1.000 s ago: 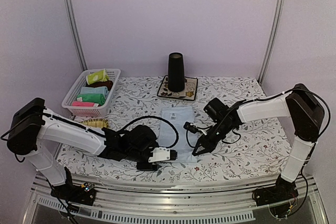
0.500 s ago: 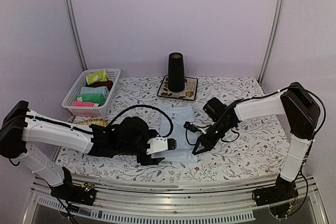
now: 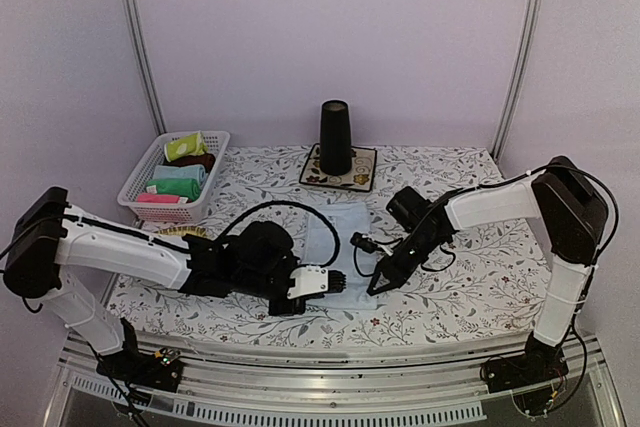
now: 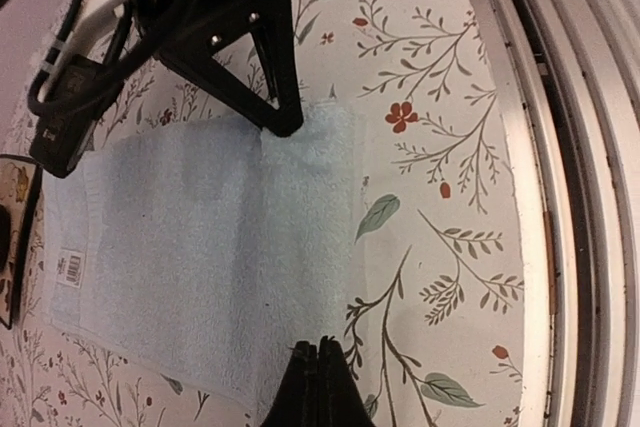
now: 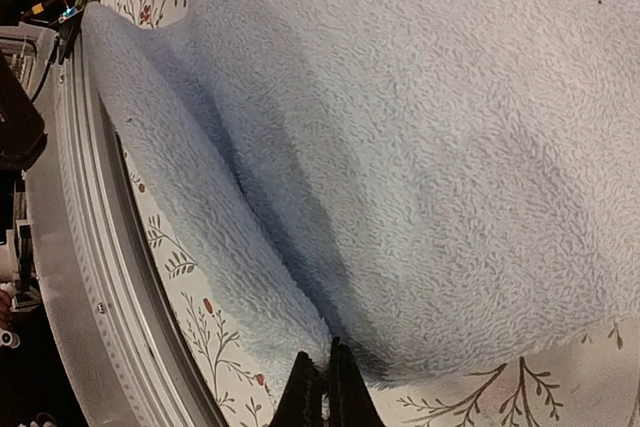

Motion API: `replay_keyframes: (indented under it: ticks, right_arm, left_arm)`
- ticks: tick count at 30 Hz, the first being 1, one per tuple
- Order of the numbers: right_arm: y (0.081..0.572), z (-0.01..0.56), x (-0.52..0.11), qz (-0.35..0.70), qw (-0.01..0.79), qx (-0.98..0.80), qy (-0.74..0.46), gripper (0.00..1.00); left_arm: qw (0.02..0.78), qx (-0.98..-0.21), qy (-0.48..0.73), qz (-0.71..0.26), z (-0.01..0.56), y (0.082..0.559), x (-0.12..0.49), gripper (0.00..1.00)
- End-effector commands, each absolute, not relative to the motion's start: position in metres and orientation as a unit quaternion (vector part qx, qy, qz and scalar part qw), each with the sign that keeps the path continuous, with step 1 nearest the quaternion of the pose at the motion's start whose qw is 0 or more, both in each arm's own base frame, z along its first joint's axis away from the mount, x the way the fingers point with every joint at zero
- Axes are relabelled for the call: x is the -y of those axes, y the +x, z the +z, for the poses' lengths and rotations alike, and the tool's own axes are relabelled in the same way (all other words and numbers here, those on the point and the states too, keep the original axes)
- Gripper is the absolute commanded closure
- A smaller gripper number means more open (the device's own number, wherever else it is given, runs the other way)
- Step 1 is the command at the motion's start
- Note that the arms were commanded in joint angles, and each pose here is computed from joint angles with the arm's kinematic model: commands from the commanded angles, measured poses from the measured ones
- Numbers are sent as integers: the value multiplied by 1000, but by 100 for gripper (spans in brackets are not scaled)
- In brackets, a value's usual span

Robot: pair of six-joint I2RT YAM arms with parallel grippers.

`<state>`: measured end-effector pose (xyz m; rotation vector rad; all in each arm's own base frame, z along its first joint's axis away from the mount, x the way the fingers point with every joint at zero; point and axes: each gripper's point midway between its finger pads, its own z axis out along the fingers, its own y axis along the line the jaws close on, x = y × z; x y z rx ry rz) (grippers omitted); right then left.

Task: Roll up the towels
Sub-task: Roll the towel at the center of the board.

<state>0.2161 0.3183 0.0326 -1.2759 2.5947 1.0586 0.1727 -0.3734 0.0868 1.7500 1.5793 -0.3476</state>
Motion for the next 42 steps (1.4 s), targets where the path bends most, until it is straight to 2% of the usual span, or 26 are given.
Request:
replay_keyframes:
  ticks: [1,14,24,31,39,40,42]
  right_arm:
    - [227,29,-317,334,32,-851,-405,98]
    - [227,34,-319,340,35,-846,-409,98]
    - [229,30,-318,337,33,-847,-409,98]
    - [233,30,-319,336,34,-848,-408,98]
    - [235,31,-318,331,37,-849,-410,97]
    - [236,31,-317,328,39,-850,-410,95]
    - [238,33,-315,319,47,-853,-411,84]
  left_arm:
    - [372,-597,689,-176,97,166,390,100]
    - [351,-670,641,-130,53,211,378,100]
    - [356,-648,647,-185,66,201,383,100]
    - [334,-683,633,-147,43,221,373,100]
    - [299,-705,626,-150,21,224,371,100]
    - [294,-707,625,-151,18,224,371,100]
    - [288,-707,626,-158,17,221,371,100]
